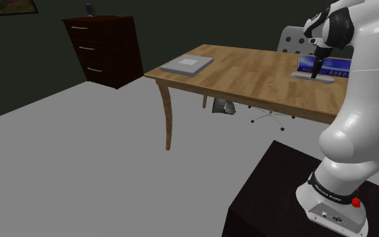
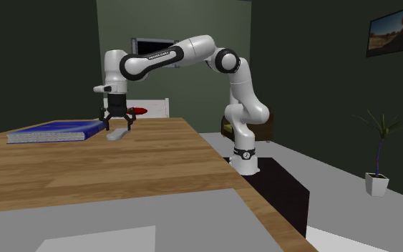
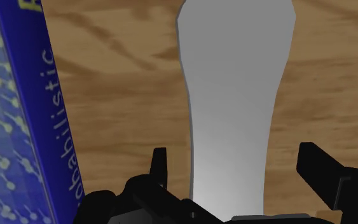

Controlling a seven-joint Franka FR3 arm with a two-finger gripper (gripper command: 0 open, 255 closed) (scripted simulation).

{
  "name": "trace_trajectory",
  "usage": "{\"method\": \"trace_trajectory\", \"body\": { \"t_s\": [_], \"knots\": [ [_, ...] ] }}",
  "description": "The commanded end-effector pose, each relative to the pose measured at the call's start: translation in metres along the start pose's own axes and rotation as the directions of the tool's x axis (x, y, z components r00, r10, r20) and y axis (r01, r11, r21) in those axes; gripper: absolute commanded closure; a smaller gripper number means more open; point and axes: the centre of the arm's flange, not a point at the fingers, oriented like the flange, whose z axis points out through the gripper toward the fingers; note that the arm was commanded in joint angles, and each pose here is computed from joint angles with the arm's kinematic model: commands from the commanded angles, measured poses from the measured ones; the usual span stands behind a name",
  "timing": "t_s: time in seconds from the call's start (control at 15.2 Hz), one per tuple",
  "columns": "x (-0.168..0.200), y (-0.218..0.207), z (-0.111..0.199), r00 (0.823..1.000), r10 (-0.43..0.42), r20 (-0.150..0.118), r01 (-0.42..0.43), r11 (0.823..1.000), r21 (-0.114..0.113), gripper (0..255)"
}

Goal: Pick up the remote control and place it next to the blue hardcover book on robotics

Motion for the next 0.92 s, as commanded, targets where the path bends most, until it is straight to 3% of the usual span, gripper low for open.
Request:
{"method": "trace_trajectory", "body": {
  "t_s": [0.0,0.07,0.33,0.86],
  "knots": [
    [0.000,0.000,0.000,1.000,0.000,0.000,0.000,1.000,0.000,0],
    [0.000,0.000,0.000,1.000,0.000,0.000,0.000,1.000,0.000,0],
    [0.000,0.000,-0.050,1.000,0.000,0.000,0.000,1.000,0.000,0],
    [0.000,0.000,-0.050,1.000,0.000,0.000,0.000,1.000,0.000,0]
  ]
}}
